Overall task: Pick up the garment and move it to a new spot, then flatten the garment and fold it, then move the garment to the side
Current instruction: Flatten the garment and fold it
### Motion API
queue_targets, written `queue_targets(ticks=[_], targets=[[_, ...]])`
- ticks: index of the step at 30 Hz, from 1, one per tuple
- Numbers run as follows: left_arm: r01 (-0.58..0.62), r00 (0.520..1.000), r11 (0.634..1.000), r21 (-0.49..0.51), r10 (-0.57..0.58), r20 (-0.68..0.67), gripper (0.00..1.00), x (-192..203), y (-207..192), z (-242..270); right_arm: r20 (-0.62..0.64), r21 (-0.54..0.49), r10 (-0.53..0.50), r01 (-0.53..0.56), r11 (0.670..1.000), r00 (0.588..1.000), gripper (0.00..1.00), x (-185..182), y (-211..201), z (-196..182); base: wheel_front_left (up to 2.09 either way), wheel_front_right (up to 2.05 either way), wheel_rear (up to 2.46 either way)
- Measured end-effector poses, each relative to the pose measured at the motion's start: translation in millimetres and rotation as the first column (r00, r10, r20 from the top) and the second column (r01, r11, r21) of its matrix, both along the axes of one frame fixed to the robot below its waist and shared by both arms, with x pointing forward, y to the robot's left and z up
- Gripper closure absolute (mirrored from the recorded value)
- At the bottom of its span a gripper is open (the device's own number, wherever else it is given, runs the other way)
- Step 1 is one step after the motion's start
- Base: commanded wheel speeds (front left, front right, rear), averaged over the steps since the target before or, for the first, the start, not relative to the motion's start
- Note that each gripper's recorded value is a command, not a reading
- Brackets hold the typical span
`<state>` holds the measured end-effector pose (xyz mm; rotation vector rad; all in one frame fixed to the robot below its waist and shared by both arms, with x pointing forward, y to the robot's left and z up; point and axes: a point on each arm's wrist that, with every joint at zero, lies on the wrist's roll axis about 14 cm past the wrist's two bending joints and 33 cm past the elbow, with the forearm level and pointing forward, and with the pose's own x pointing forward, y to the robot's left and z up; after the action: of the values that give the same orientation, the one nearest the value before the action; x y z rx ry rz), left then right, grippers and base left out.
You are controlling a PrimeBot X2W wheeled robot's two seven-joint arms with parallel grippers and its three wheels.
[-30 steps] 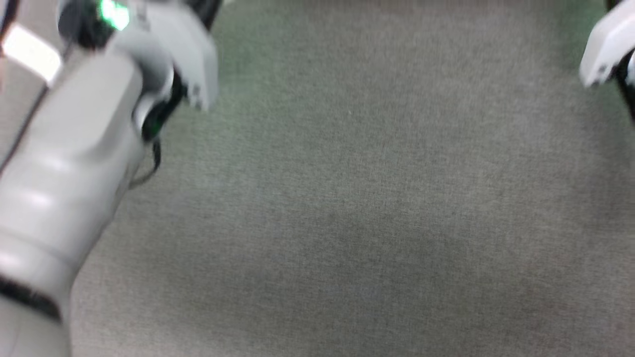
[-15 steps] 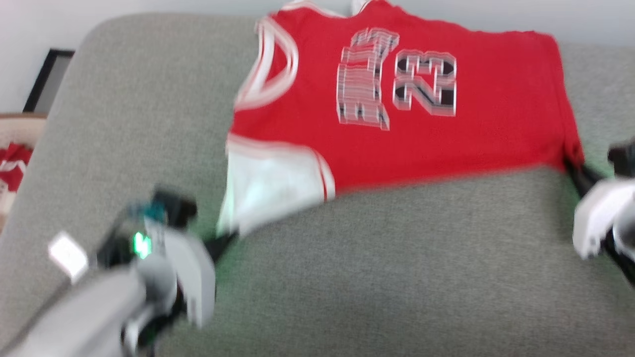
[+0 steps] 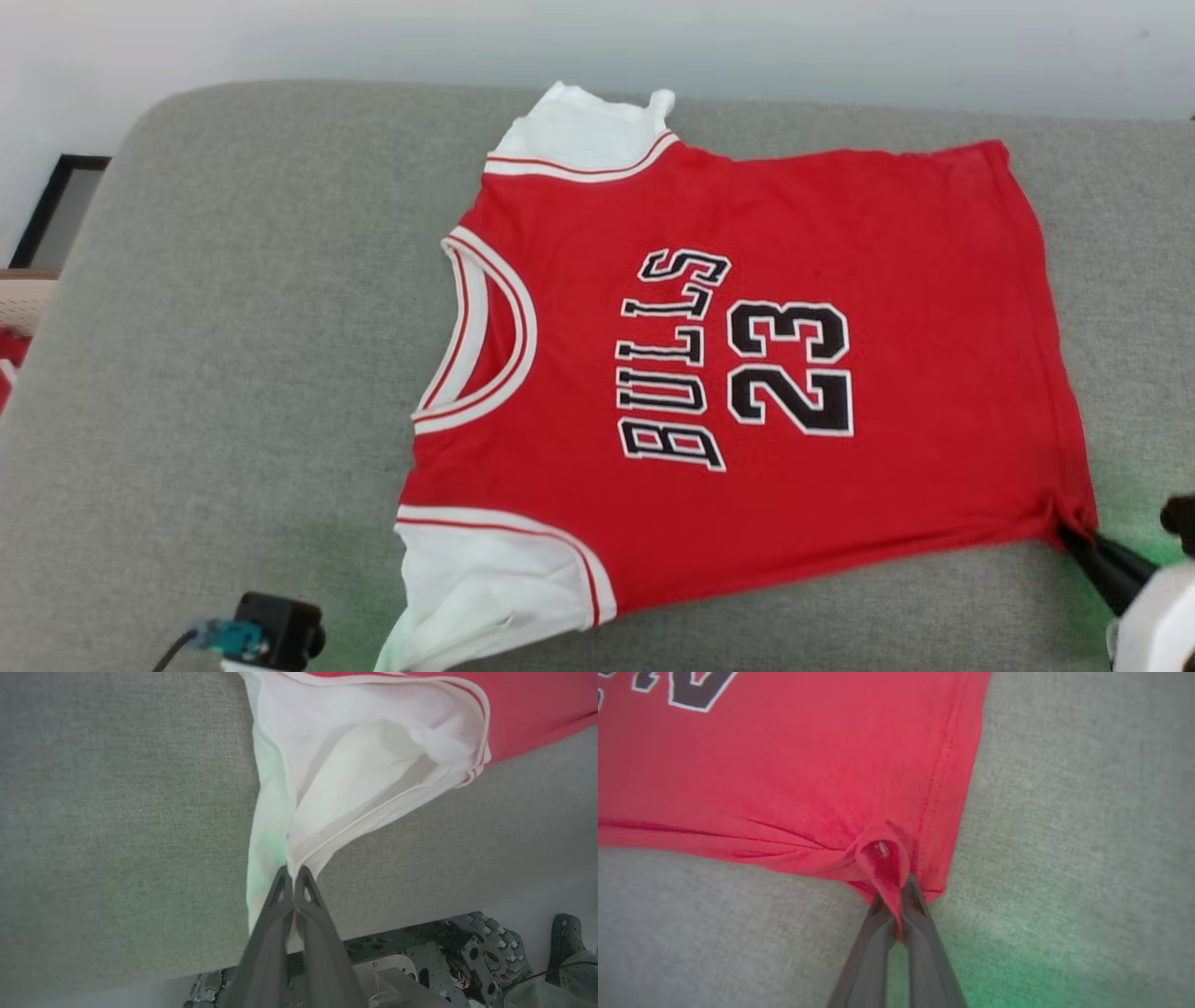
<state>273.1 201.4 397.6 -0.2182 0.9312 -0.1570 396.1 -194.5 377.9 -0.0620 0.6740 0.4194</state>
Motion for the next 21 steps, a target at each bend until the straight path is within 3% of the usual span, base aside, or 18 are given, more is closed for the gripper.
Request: queue_targets(ticks=[8, 14, 21], targets=[[0.033, 0.995, 0.996, 0.081, -0.040, 0.087, 1.00, 24, 11, 31, -0.011, 0.016, -0.030, 0.030, 0.999, 0.999, 1.00, -23, 3, 11, 0.00, 0.00, 0.00], [0.167, 0.939, 0.961, 0.219, -0.223, 0.262, 1.00, 94, 12, 88, 0.121, 0.024, -0.040, 0.037, 0.999, 0.992, 1.00, 2, 13, 58, 0.00, 0.00, 0.00], [0.287, 0.873, 0.915, 0.282, -0.371, 0.316, 1.00, 157, -12, 108, 0.190, -0.025, -0.046, 0.051, 0.998, 0.981, 1.00, 45, 6, 78, 0.00, 0.00, 0.00]])
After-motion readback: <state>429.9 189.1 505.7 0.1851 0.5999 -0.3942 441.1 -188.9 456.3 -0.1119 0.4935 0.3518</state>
